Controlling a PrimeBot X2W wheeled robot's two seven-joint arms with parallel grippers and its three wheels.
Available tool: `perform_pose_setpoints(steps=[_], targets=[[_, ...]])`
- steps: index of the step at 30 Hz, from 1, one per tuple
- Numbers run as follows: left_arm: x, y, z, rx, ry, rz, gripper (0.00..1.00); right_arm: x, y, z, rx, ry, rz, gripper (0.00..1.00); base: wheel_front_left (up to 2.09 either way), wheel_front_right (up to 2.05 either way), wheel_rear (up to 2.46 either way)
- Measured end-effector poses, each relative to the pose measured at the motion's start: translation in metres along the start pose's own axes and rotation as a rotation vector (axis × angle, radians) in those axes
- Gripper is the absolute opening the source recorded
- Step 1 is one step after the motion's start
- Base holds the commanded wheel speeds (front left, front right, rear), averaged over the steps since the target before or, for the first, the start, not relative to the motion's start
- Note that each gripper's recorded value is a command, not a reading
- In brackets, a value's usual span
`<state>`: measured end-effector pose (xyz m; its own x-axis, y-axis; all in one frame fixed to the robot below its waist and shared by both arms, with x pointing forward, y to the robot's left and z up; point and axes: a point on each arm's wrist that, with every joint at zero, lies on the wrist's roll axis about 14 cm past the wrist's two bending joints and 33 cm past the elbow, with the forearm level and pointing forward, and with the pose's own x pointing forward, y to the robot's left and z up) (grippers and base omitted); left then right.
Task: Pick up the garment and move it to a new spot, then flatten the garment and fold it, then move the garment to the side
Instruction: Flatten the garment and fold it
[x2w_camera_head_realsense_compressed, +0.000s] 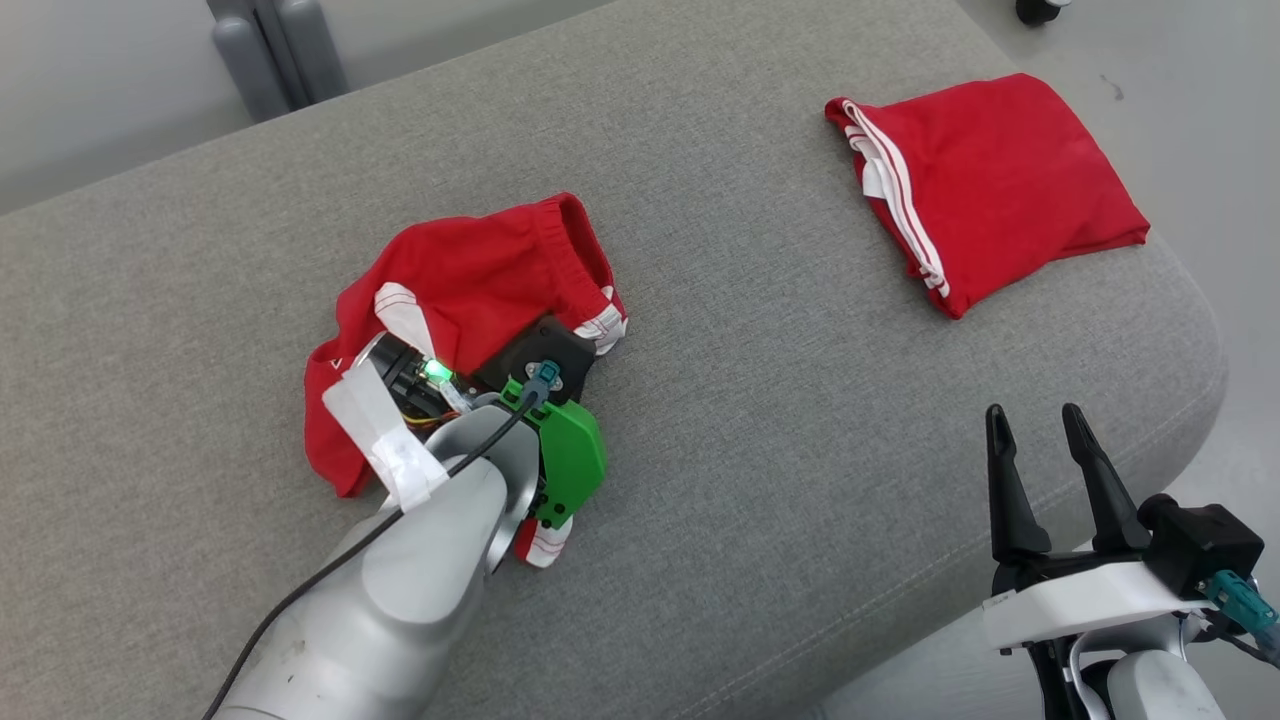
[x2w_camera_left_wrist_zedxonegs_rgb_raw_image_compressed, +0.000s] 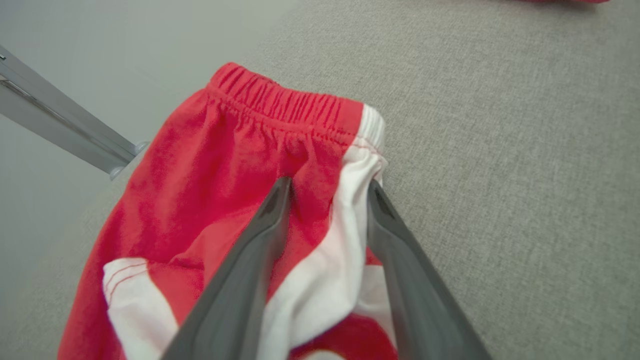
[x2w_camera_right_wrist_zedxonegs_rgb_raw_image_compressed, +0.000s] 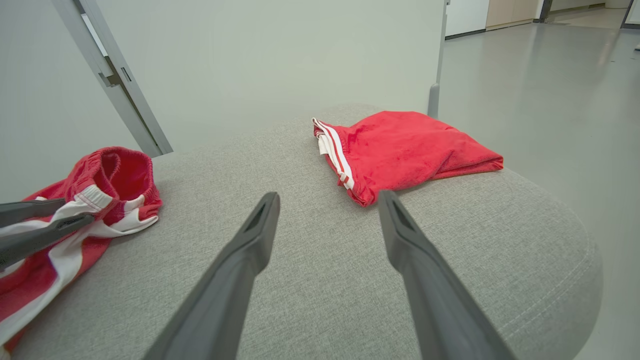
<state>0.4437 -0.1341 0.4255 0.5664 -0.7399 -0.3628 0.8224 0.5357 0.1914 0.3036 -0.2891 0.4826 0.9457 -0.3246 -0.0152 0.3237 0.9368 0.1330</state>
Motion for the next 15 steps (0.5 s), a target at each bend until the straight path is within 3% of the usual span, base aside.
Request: perform_pose_setpoints(steps=[2,6,11,15], targets=[[0.0,0.004,0.002,-0.036,-0.007,0.003,0.0,0.001,0.0,0.0,-0.001,0.0,0.001,1.0,0.0,0.0,0.0],[-0.003,0.021,0.025,-0.24,-0.078,0.022,0.0,0.004,0.004,0.001,0.001,-0.006,0.013,1.0,0.0,0.0,0.0],[-0.015,0.042,0.097,-0.569,-0.273,-0.008,0.0,0.006,0.013,-0.001,0.005,-0.003,0.043,1.0,0.0,0.0,0.0],[-0.028,0.064,0.145,-0.751,-0.368,-0.008,0.0,0.007,0.02,0.0,0.012,-0.008,0.066,1.0,0.0,0.0,0.0]])
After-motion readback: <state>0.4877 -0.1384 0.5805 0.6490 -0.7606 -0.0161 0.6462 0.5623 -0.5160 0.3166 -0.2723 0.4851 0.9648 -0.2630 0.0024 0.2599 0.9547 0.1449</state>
